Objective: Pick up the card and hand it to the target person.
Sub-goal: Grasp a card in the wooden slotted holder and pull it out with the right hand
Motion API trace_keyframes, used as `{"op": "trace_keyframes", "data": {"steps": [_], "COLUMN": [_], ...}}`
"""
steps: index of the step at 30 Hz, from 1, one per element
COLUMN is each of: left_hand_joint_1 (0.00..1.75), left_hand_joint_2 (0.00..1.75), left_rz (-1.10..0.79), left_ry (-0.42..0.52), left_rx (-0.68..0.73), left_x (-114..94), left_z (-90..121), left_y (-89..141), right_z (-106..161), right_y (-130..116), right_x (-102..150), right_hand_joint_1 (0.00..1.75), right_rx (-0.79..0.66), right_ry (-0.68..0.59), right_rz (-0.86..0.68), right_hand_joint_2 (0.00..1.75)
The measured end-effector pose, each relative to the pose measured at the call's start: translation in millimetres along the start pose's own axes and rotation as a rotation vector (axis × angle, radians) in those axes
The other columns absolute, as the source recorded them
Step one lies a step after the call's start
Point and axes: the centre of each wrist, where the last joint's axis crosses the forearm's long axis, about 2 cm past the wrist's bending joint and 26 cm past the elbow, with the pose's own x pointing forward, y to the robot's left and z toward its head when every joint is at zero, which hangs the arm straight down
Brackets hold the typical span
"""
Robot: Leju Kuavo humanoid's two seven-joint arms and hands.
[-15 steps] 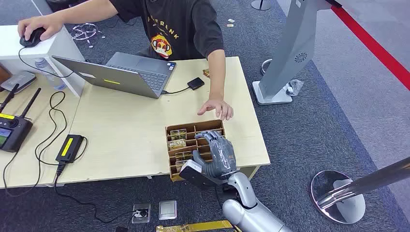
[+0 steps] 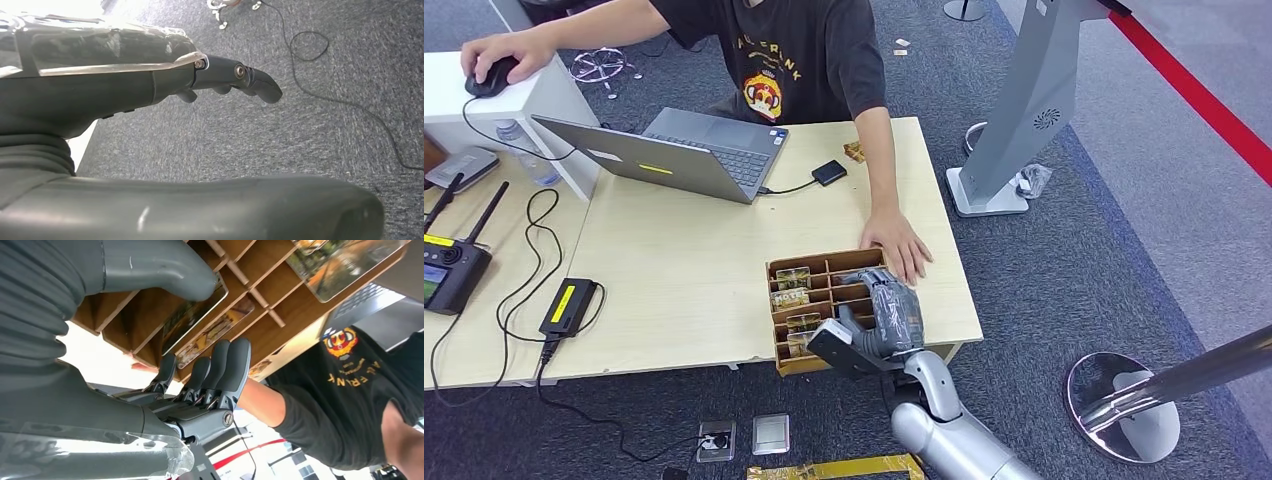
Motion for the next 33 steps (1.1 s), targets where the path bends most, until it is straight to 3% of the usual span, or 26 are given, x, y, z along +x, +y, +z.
{"op": "trace_keyframes", "data": {"steps": [9,13,16,18,20,33], "left_hand_joint_1": [0.00,0.00,0.00,0.00,0.00,0.00], "left_hand_joint_2": [0.00,0.00,0.00,0.00,0.00,0.00], "left_rz": [0.001,0.002,0.005,0.006,0.007,0.011], "left_ry": [0.004,0.008,0.010,0.011,0.012,0.011], "left_rx": [-0.001,-0.003,-0.004,-0.004,-0.005,-0.002], "left_x": [1,1,1,1,1,3], "left_z": [0,0,0,0,0,0], "left_y": [0,0,0,0,0,1], "right_z": [3,4,5,6,6,5], "right_y": [1,0,-1,-1,-2,-4], "right_x": [-9,-13,-15,-17,-18,-21], "right_hand_joint_1": [0.90,1.03,1.22,1.54,1.75,1.75], "right_rx": [0.011,0.010,0.010,0.009,0.006,-0.006], "right_ry": [0.026,0.038,0.040,0.039,0.038,0.023], "right_rz": [0.029,0.040,0.048,0.054,0.060,0.069], "right_hand_joint_2": [1.75,1.75,1.75,1.75,1.75,1.75]}}
